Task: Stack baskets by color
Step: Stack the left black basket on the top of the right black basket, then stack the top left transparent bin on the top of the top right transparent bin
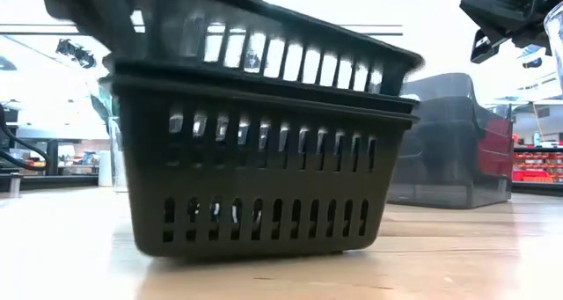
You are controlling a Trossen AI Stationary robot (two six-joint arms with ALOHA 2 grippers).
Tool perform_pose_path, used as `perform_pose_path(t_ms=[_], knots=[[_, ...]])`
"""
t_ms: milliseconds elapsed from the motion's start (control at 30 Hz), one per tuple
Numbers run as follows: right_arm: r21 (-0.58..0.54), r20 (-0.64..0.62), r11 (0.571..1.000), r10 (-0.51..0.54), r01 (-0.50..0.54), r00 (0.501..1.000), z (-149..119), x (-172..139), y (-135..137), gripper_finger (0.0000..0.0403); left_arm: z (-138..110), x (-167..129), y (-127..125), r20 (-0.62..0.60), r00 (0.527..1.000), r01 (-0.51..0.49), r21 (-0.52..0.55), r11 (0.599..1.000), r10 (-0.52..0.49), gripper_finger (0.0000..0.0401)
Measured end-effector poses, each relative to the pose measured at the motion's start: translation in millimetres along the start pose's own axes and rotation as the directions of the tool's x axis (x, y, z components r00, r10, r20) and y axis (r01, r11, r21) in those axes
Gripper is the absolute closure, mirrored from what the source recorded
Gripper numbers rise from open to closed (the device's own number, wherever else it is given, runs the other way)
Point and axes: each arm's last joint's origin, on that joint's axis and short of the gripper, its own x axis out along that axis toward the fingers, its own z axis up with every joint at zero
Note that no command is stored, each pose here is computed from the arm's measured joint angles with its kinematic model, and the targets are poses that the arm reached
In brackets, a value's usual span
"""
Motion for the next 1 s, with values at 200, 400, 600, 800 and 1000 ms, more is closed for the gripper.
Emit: perform_pose_path(t_ms=[200, 400, 600, 800, 1000], knots=[[0.0, 0.0, 1.0, 0.0, 0.0, 1.0, 0.0, 0.0, 0.0, 0.0386, -4.7, -42.7, 9.9, -0.053, 0.996, -0.083, -0.208, 0.975, 0.074, 0.0243], [0.0, 0.0, 1.0, 0.0, 0.0, 1.0, 0.0, 0.0, 0.0, 0.0386, -36.5, -63.5, 15.3, -0.246, 0.968, -0.133, -0.384, 0.914, 0.038, 0.0256], [0.0, 0.0, 1.0, 0.0, 0.0, 1.0, 0.0, 0.0, 0.0, 0.0386, -76.8, -60.3, 9.3, -0.384, 0.923, -0.219, -0.442, 0.87, 0.038, 0.0281], [0.0, 0.0, 1.0, 0.0, 0.0, 1.0, 0.0, 0.0, 0.0, 0.0386, -109.0, -76.5, 17.7, -0.402, 0.907, -0.335, -0.506, 0.795, 0.127, 0.0295], [0.0, 0.0, 1.0, 0.0, 0.0, 1.0, 0.0, 0.0, 0.0, 0.0386, -132.5, -97.8, 35.7, -0.391, 0.897, -0.42, -0.6, 0.681, 0.208, 0.0274]])
